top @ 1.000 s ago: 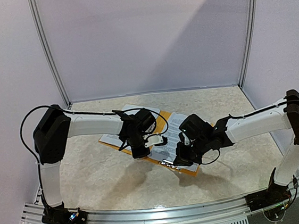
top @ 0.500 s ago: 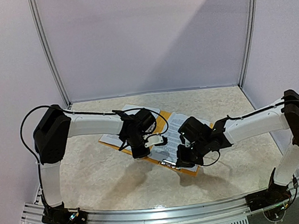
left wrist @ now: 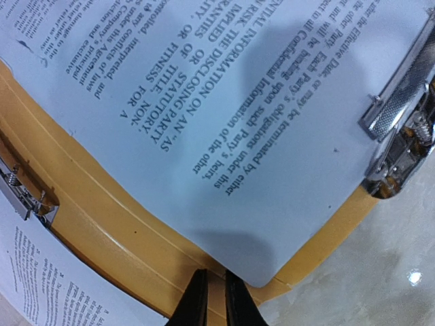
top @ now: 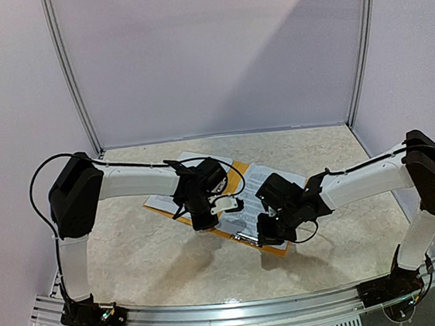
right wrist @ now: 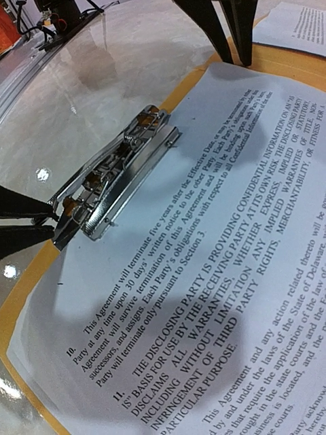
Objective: Put the files into the folder
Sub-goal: Clamp the file in the folder with some files.
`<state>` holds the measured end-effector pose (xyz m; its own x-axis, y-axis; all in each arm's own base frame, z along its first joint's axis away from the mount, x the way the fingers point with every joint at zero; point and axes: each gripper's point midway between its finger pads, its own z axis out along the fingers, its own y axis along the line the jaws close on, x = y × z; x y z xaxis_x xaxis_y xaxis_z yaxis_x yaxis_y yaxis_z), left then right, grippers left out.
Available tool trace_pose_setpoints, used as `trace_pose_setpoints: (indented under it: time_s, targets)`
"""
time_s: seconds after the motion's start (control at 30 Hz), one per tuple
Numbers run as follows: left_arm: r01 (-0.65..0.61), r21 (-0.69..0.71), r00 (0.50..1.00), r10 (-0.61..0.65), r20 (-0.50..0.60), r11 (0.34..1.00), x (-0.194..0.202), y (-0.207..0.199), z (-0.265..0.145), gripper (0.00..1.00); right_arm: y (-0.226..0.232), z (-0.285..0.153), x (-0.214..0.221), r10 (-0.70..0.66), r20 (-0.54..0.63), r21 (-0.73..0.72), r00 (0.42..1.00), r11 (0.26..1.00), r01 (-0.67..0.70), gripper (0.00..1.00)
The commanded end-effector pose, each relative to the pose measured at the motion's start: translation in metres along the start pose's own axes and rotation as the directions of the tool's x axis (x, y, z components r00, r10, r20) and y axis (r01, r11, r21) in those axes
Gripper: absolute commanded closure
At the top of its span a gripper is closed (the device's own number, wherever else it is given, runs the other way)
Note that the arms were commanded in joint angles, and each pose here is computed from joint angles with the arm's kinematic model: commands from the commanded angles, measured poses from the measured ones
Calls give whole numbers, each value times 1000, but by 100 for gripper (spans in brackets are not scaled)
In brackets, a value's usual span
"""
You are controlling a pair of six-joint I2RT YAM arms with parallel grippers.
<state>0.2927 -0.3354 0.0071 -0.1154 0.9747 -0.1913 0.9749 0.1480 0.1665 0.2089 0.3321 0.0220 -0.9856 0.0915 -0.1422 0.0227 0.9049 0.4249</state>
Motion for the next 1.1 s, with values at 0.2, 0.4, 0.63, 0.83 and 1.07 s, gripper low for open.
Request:
trace_pose_setpoints:
  time_s: [0.2, 0.4, 0.63, 0.83, 1.07]
  targets:
    - [-29, 162, 991, 50, -124, 986, 31, -47, 35, 87, -89, 29, 13, 10, -1, 329, 1000, 944, -8, 100]
    - [-29, 163, 991, 49, -125, 986, 31, -48, 36, 87, -98, 36, 25, 40, -36, 321, 999, 947, -27, 100]
    - [-28, 163, 991, 49, -128, 986, 31, -48, 36, 87, -93, 45, 37, 68, -94, 278, 993, 960, -39, 100]
    - [-30, 161, 990, 51, -130, 986, 31, -47, 37, 87, -98, 47, 42, 67, -116, 293, 991, 956, -30, 100]
    - [-29, 164, 990, 51, -132, 986, 31, -48, 37, 87, -74, 35, 32, 45, -110, 244, 993, 970, -17, 100]
